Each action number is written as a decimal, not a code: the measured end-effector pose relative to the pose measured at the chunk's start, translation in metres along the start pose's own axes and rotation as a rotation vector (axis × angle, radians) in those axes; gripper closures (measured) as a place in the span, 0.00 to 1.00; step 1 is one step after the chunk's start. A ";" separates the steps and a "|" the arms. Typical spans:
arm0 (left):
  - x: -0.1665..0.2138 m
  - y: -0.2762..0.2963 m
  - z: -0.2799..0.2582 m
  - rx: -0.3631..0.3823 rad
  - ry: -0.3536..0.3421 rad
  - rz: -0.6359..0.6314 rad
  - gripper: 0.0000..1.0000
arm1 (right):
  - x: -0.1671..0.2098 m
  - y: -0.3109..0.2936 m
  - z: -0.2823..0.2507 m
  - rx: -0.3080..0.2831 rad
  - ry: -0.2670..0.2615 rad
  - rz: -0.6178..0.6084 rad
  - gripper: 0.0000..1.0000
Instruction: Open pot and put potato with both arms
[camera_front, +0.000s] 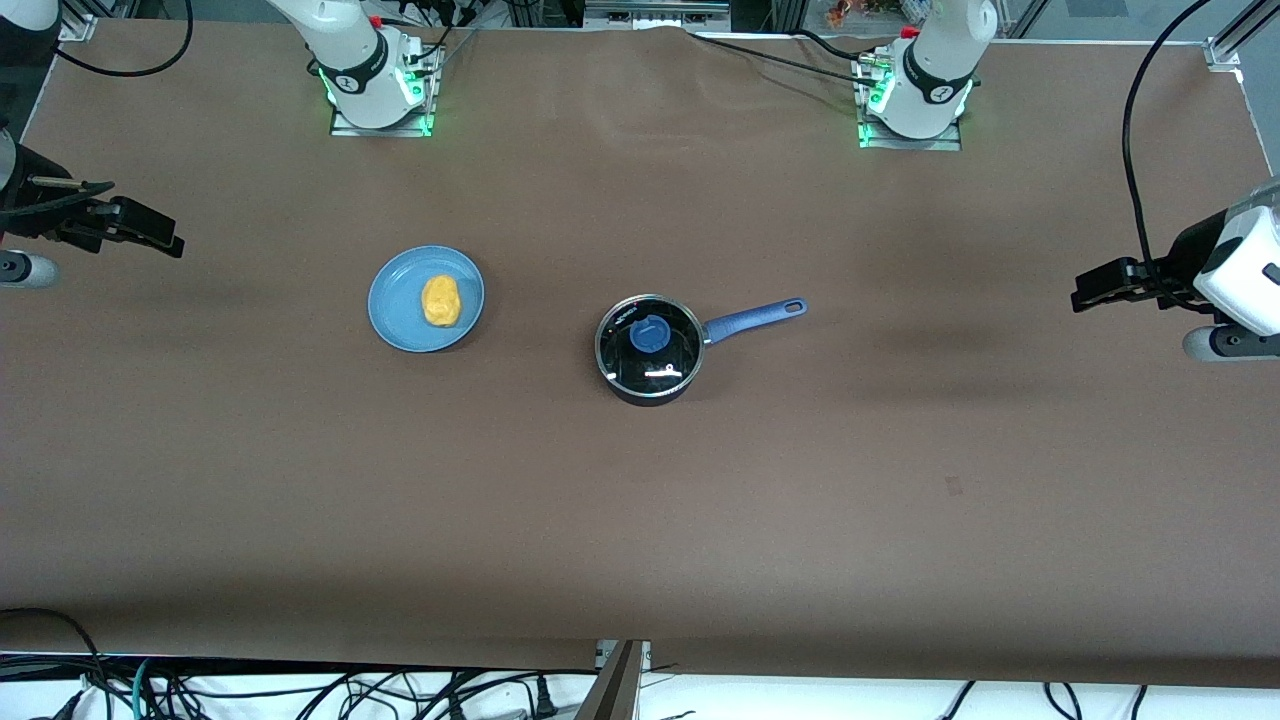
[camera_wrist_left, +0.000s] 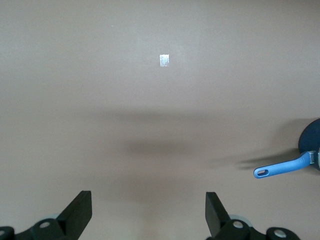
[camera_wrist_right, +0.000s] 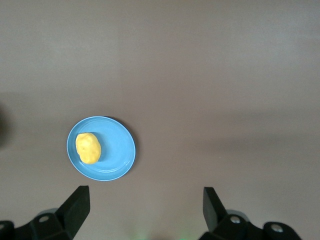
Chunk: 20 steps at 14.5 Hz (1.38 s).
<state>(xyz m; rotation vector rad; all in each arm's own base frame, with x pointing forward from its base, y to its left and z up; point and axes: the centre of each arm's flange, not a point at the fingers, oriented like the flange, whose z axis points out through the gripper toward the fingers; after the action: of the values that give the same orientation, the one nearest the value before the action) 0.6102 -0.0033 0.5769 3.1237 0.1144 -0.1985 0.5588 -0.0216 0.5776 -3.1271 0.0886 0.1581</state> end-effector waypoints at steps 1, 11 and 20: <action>0.000 0.000 0.000 0.000 0.000 0.000 0.00 | 0.000 0.000 0.000 0.000 0.000 0.000 0.00; -0.004 0.143 0.033 -0.032 0.011 -0.115 0.00 | -0.001 0.005 0.001 0.001 -0.007 0.009 0.00; -0.036 0.397 0.194 -0.108 0.027 -0.317 0.00 | -0.008 -0.039 0.049 -0.014 -0.202 -0.073 0.00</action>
<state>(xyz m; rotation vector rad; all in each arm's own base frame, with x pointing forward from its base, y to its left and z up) 0.5797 -0.4041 0.3910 2.9822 0.6005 -0.1465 0.5485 0.0180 0.5301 -3.1012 -0.0280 0.4741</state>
